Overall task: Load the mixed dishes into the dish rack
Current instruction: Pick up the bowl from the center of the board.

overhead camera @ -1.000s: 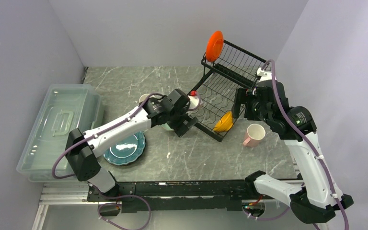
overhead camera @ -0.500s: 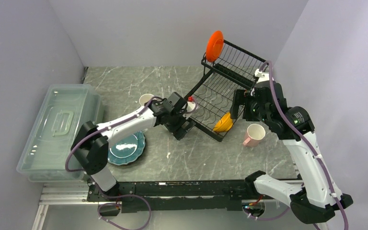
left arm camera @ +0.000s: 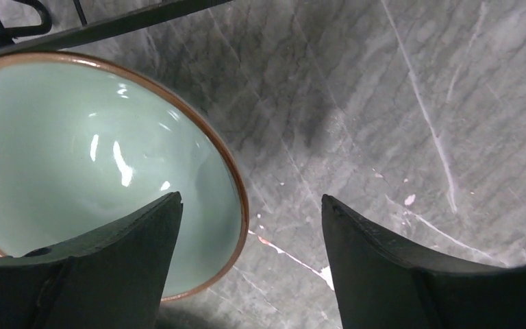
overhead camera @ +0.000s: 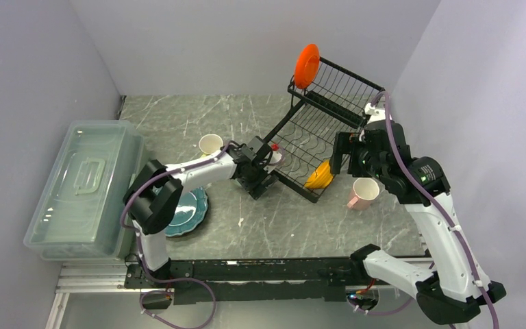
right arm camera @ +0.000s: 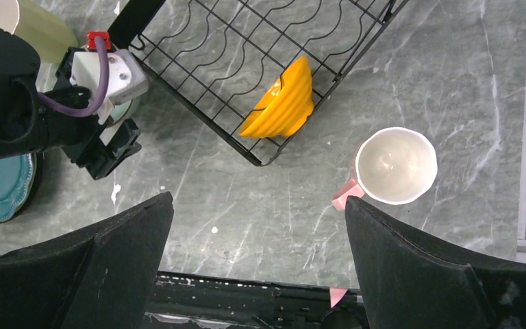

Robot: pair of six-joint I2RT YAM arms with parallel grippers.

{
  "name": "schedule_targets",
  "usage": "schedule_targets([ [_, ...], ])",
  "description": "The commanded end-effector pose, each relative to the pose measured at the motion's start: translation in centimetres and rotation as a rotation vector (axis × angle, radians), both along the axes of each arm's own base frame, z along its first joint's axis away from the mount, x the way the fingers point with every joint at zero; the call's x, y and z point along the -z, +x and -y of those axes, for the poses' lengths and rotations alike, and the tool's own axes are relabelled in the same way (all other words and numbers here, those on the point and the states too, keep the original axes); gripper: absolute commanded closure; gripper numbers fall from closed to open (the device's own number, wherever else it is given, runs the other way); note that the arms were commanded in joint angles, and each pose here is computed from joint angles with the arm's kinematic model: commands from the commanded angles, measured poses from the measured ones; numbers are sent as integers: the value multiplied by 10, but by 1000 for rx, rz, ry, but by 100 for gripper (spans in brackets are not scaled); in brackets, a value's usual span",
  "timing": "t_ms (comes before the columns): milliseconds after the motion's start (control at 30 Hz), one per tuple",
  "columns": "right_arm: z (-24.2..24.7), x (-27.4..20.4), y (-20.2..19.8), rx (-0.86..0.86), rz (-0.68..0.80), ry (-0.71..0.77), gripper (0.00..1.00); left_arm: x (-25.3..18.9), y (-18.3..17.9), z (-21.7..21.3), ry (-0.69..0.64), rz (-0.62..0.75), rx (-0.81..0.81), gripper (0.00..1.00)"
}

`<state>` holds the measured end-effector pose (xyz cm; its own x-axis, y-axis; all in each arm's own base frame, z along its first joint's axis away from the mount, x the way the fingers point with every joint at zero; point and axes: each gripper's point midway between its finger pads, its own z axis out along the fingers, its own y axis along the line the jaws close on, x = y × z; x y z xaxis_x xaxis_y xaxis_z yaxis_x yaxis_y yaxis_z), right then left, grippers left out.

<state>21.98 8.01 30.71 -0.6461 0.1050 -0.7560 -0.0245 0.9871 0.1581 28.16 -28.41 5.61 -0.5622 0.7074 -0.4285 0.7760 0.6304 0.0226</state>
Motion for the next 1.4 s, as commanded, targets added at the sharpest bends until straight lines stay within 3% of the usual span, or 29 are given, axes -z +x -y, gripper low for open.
schedule_targets([
  [0, -5, -7, 4, -17, 41, 21, 0, -3, 16, 11, -20, 55, 9, 23],
  [467, -9, -2, 8, -27, 33, 24, 0, -12, 30, -3, 17, 150, -62, 65],
  [700, -9, -2, 9, -28, 34, 27, 0, -22, 33, -5, 7, 180, -80, 99],
  [933, -10, -2, 9, -31, 36, 28, 0, -49, 26, -2, -40, 189, -80, 100],
  [1133, -11, -4, 10, -37, 38, 27, 0, -83, 0, 13, -110, 131, -30, 100],
  [1367, -10, -5, 10, -38, 44, 21, 0, -135, -38, 46, -342, 4, 63, 100],
])
